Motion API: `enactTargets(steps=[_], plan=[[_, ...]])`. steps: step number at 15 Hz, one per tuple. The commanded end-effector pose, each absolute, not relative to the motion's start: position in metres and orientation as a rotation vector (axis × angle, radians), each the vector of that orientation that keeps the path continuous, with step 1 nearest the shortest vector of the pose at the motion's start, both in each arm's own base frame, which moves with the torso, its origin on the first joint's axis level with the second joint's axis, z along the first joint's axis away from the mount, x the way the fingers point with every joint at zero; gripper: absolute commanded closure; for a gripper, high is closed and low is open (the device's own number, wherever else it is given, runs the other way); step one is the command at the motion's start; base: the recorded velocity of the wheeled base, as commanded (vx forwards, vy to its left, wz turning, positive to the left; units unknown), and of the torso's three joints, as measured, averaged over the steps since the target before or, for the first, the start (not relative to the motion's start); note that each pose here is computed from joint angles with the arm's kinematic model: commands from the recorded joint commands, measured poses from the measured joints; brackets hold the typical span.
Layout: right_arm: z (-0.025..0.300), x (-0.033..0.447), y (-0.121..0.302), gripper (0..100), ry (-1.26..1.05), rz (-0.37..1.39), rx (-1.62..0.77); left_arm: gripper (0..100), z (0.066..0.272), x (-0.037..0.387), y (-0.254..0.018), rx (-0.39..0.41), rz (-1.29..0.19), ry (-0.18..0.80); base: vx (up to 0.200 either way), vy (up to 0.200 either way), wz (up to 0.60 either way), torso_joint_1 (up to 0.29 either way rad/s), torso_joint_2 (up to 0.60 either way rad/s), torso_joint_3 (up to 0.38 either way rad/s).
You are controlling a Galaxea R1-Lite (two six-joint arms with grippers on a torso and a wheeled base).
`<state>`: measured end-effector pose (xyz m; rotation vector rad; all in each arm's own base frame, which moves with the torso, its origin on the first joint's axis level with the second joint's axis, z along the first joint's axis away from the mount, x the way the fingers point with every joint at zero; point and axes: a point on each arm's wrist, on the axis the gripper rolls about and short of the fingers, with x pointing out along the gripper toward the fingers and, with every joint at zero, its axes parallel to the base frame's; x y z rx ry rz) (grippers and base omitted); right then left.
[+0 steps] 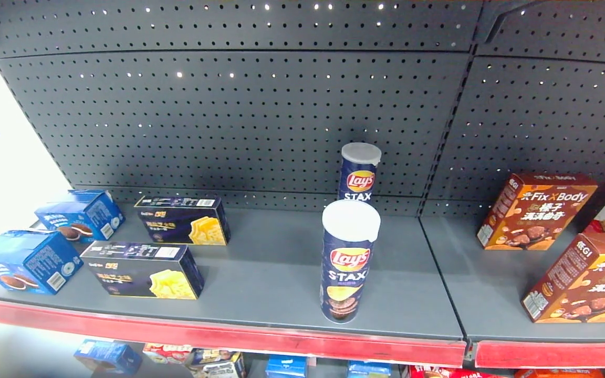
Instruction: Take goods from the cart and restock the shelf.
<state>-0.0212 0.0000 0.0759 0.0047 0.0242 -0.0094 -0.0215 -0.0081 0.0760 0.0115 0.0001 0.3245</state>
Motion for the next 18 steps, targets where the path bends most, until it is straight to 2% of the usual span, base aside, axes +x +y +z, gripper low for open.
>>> enactTargets(steps=[1,11,14,18], plan=[[0.0752,-0.0228,-0.0001,0,0.003,-0.005,0.003,0,0.0759,-0.0214,-0.0081,0.011,0.325,0.000,0.000,0.000,0.00,0.000,0.00,0.000],[0.0752,-0.0228,0.0001,0,0.003,0.006,-0.015,0,0.0755,-0.0213,-0.0082,0.024,0.319,0.004,0.000,0.000,0.00,0.000,0.00,0.000],[0.0752,-0.0228,0.0001,0,0.003,0.006,-0.015,0,0.0755,-0.0213,-0.0082,0.024,0.319,0.004,0.000,0.000,-0.60,-0.002,0.00,0.004],[0.0752,-0.0228,0.0001,0,0.003,0.005,-0.011,0,0.0757,-0.0214,-0.0083,0.024,0.318,0.004,0.000,0.000,0.00,0.000,0.00,0.000]])
